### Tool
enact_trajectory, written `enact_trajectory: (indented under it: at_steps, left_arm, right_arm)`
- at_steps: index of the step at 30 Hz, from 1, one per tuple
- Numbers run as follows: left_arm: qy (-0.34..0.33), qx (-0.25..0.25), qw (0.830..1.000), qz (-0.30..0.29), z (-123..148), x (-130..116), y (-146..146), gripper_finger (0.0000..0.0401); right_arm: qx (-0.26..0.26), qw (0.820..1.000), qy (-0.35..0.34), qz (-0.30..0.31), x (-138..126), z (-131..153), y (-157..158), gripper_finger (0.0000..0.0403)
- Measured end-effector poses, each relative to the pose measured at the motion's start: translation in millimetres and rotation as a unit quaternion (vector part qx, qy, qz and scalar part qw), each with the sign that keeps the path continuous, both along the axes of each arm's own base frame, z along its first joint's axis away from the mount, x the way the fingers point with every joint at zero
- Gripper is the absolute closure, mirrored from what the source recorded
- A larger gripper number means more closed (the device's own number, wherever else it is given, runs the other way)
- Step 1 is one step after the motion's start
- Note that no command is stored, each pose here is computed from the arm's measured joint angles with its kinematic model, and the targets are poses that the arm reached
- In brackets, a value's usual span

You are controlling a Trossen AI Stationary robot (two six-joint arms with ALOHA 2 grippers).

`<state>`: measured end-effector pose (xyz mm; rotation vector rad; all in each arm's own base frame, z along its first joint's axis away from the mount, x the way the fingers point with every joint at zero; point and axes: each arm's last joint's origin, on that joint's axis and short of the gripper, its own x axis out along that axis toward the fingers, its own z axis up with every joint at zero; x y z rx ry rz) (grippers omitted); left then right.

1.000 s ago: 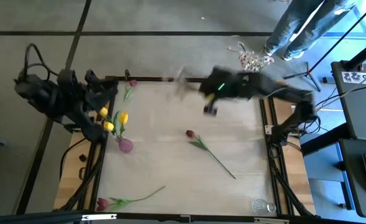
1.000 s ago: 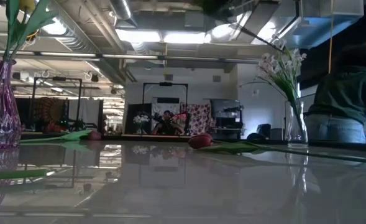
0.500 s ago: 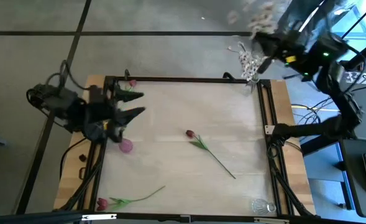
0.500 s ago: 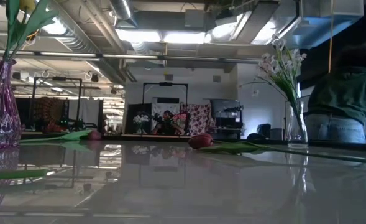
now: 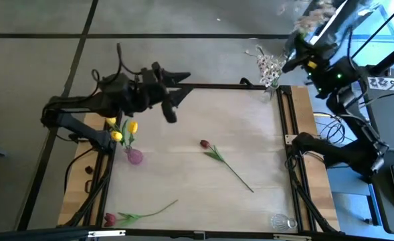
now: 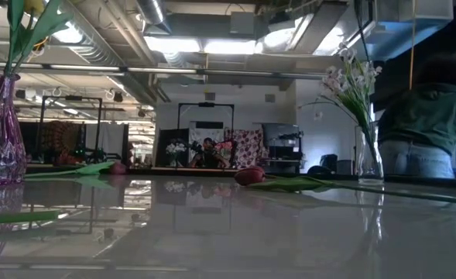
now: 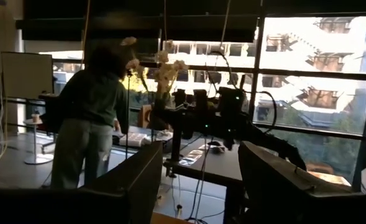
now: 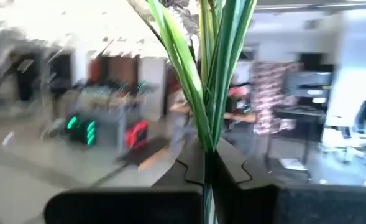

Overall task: Sort flowers into vase by color
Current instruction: Put the white flowers into the top transparent flower vase

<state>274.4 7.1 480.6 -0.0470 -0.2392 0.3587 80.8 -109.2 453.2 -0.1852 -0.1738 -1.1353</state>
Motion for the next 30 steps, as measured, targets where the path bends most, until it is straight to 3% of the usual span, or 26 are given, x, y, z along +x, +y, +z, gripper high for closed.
enact_trajectory:
  at_steps: [3,8,12,30]
  left_arm:
    - [-0.002,-0.01,1.0,0.006,-1,2,6,0.0193]
    - [-0.007,-0.01,1.0,0.008,1,-1,7,0.0193]
    - [-0.01,-0.01,1.0,0.008,1,-1,7,0.0193]
    - [-0.039,-0.019,0.999,0.009,12,-17,7,0.0193]
  right_arm:
    - [-0.026,0.998,-0.051,-0.032,-10,-7,3,0.04]
    - [0.013,0.997,-0.042,-0.061,-19,-25,2,0.04]
    - [0.018,0.993,-0.082,-0.077,-24,-47,1,0.04]
    - [-0.039,0.952,-0.244,-0.181,-34,-156,2,0.04]
